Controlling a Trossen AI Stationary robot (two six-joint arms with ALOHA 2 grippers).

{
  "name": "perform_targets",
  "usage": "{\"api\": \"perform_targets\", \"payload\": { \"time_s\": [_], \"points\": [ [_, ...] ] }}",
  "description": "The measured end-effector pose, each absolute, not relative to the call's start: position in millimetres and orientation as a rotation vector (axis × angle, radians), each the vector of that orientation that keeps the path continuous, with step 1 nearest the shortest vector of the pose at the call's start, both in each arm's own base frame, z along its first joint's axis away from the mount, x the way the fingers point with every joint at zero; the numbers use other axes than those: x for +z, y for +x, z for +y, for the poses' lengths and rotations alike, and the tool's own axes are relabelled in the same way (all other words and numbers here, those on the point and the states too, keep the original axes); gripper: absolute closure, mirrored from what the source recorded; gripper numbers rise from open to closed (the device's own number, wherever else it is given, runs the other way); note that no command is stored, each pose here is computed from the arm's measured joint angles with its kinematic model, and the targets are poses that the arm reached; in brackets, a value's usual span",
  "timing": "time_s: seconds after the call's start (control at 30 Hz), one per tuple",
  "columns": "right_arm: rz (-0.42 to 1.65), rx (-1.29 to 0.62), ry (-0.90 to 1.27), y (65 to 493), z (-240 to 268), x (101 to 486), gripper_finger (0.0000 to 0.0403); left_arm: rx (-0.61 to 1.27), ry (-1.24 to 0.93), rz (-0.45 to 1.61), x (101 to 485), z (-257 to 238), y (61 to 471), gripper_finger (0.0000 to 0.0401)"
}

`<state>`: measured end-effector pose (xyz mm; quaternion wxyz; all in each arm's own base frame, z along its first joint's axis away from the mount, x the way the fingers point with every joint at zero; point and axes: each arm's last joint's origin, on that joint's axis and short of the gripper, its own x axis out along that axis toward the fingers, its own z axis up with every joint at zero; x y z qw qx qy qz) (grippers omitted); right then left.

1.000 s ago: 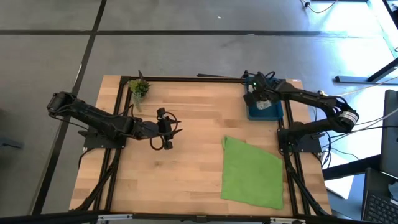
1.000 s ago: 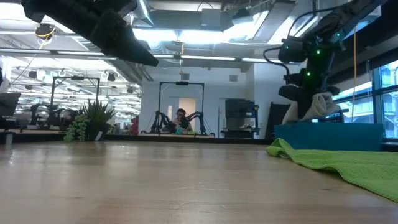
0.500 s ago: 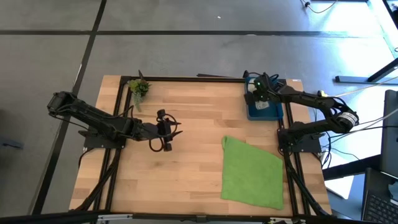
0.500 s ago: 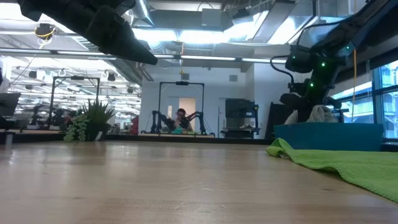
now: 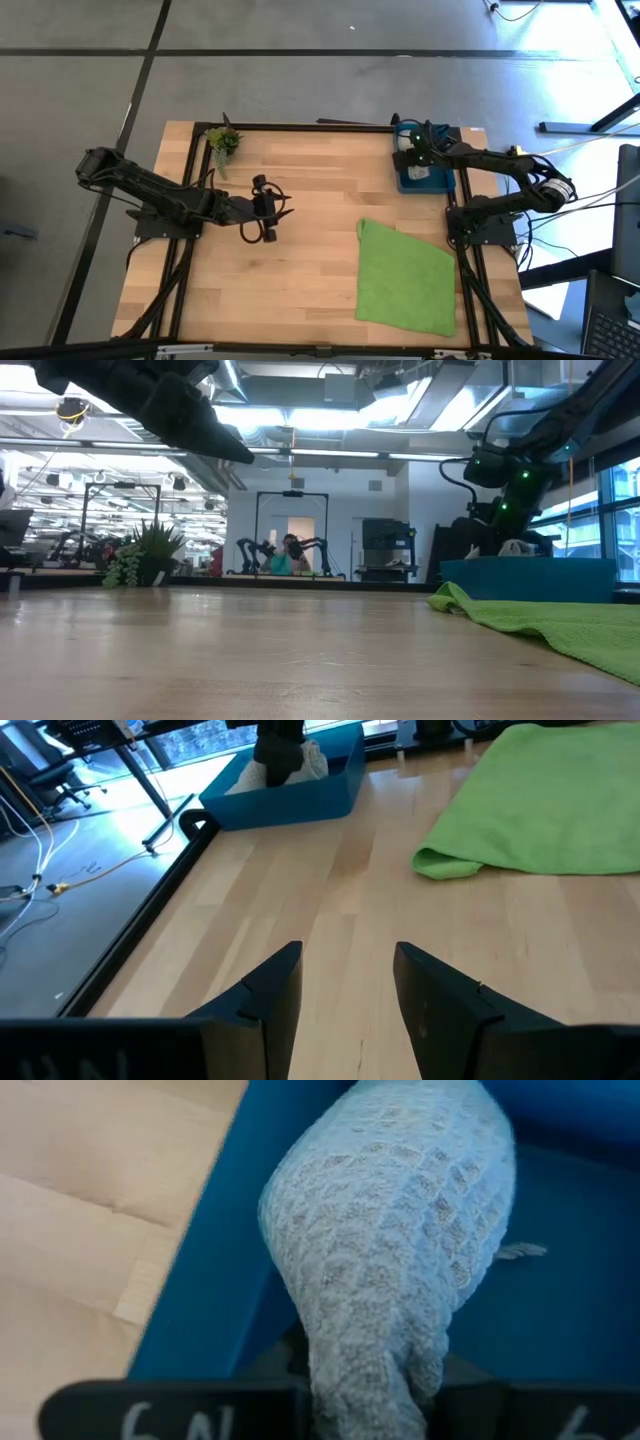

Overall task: Roll microfiber towels into tight, uniform cylinder then place into a basket
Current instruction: Put the gray towel into the blue bin

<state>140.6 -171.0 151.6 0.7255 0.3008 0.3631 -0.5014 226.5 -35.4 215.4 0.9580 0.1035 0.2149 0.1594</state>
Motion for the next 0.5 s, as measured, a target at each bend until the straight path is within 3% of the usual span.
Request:
{"api": "perform_targets", "payload": {
  "time_s": [0.23, 0.5],
  "points": [
    [0.791, -1.111, 0.719, 144.9, -175.0, 142.1, 0.0347, 0.323, 0.213, 0.433, 215.7, -35.4, 226.7, 0.0251],
    [0.788, -1.109, 0.725, 145.7, -175.8, 140.7, 0.0317, 0.323, 0.214, 0.434, 215.7, -35.4, 226.6, 0.0251]
  ]
}}
